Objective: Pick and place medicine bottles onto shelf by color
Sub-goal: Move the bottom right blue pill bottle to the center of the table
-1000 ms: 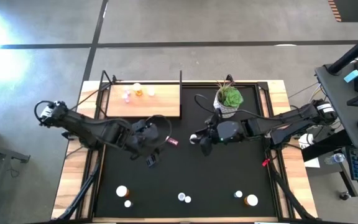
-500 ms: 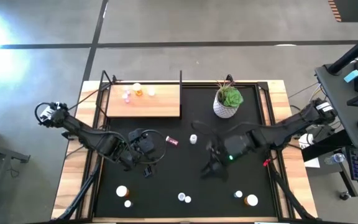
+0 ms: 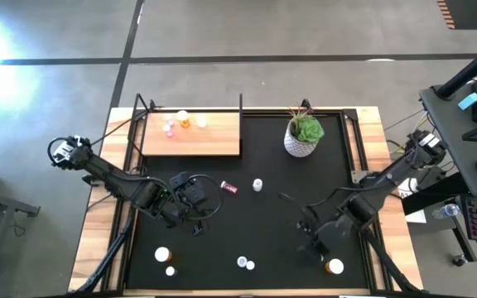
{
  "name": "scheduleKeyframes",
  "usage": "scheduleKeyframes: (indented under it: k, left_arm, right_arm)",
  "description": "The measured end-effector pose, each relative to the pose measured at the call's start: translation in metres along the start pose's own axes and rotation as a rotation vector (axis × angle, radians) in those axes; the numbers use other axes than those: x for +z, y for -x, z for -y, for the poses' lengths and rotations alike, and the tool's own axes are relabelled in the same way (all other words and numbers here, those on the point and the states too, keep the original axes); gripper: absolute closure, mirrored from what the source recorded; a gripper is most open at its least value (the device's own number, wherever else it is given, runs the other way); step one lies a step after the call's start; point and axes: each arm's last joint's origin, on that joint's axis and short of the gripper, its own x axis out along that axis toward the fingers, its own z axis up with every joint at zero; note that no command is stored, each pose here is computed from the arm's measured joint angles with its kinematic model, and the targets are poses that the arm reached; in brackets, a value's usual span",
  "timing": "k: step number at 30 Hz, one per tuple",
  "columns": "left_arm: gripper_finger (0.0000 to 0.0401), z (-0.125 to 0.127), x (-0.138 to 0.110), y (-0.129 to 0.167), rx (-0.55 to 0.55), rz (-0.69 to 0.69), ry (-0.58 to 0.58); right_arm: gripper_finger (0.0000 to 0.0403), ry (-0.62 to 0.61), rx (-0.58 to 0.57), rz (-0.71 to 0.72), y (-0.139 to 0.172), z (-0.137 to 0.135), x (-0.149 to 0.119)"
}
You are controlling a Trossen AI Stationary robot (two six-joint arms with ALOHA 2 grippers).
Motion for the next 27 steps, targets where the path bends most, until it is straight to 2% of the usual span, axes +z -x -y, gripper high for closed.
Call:
scheduleKeyframes:
  k: [3,6,12,19,27]
  left_arm:
    - [0.0191,0.0,0.0,0.0,-0.001,0.001,0.001]
    - [0.0191,0.0,0.0,0.0,-0.001,0.001,0.001]
    - [0.0191,0.0,0.0,0.0,-0.002,0.001,0.003]
    - [0.0191,0.0,0.0,0.0,-0.003,0.001,0.004]
    - [0.0191,0.0,-0.001,-0.001,0.0,-0.002,0.0]
  right_arm:
    - [0.0183,-0.12,-0.221,0.002,0.001,0.011,-0.005]
    - [0.0184,-0.17,-0.393,-0.013,-0.002,0.015,-0.007]
    - [0.0184,-0.082,-0.48,-0.066,-0.028,0.005,-0.005]
    - [0.0184,-0.041,-0.713,-0.121,-0.047,0.009,-0.004]
    - [0.0184,-0.01,-0.784,-0.161,-0.065,0.014,-0.002]
